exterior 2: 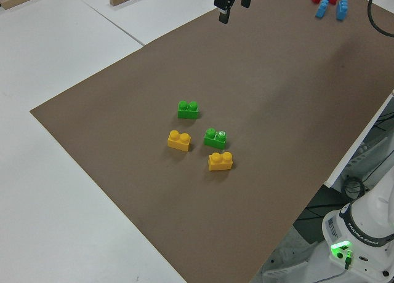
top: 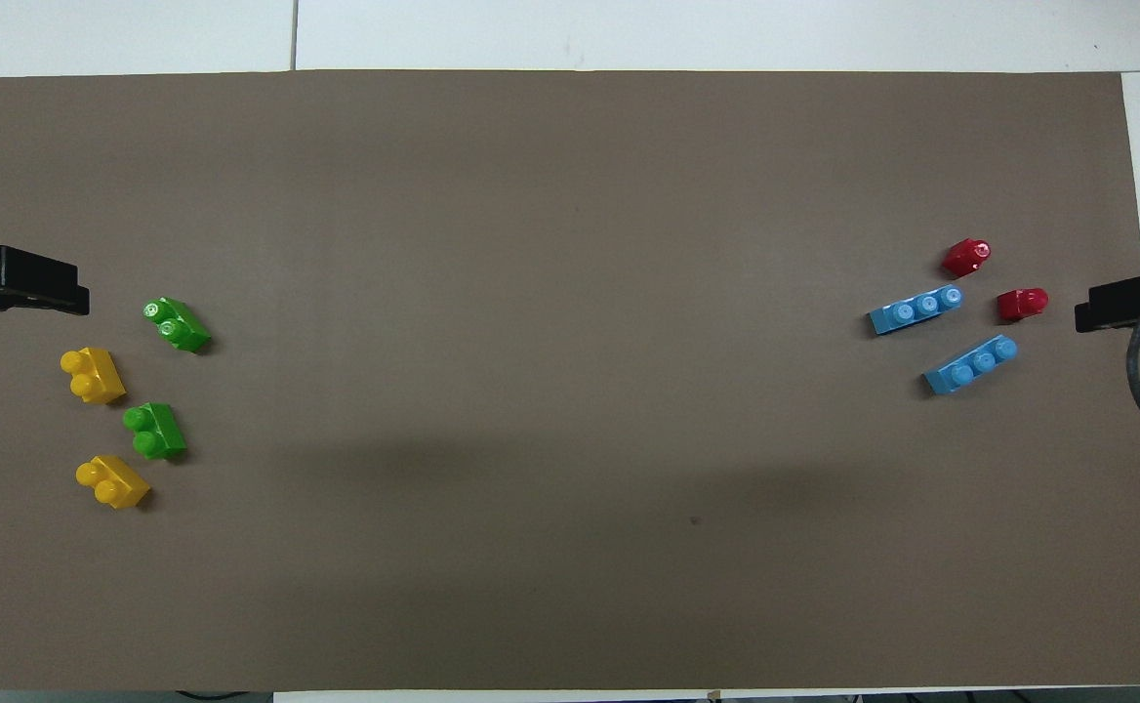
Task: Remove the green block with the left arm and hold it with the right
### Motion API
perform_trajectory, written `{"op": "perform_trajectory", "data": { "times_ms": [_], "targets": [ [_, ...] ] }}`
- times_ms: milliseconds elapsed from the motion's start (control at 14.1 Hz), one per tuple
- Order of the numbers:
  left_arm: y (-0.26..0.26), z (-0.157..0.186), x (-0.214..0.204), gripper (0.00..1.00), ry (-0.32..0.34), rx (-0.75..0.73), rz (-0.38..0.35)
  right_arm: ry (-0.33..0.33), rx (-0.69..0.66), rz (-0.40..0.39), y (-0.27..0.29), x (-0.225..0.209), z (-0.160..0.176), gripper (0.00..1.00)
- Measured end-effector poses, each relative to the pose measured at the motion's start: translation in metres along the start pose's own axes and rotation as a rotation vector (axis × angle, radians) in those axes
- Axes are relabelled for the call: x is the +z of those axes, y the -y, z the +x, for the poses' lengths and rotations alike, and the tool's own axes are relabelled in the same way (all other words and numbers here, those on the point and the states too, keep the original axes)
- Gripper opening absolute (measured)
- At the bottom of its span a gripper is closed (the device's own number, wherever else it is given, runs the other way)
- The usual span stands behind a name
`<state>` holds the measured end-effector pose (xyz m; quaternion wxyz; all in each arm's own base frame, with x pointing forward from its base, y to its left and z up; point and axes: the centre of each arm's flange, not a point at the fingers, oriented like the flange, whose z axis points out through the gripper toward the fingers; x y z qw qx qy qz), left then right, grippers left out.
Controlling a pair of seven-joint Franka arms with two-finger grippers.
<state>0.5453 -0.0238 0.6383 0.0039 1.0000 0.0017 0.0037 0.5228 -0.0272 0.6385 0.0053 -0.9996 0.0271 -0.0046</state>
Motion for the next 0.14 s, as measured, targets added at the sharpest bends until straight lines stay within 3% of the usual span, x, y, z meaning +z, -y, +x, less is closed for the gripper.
{"op": "perform_trajectory", "data": {
  "times_ms": [142],
  "targets": [
    [-0.0010,-0.0003,-0.0006,1.00,-0.001,0.002,0.000,0.000,0.002,0.000,-0.0010,0.0000,0.0000,1.00]
  ]
}}
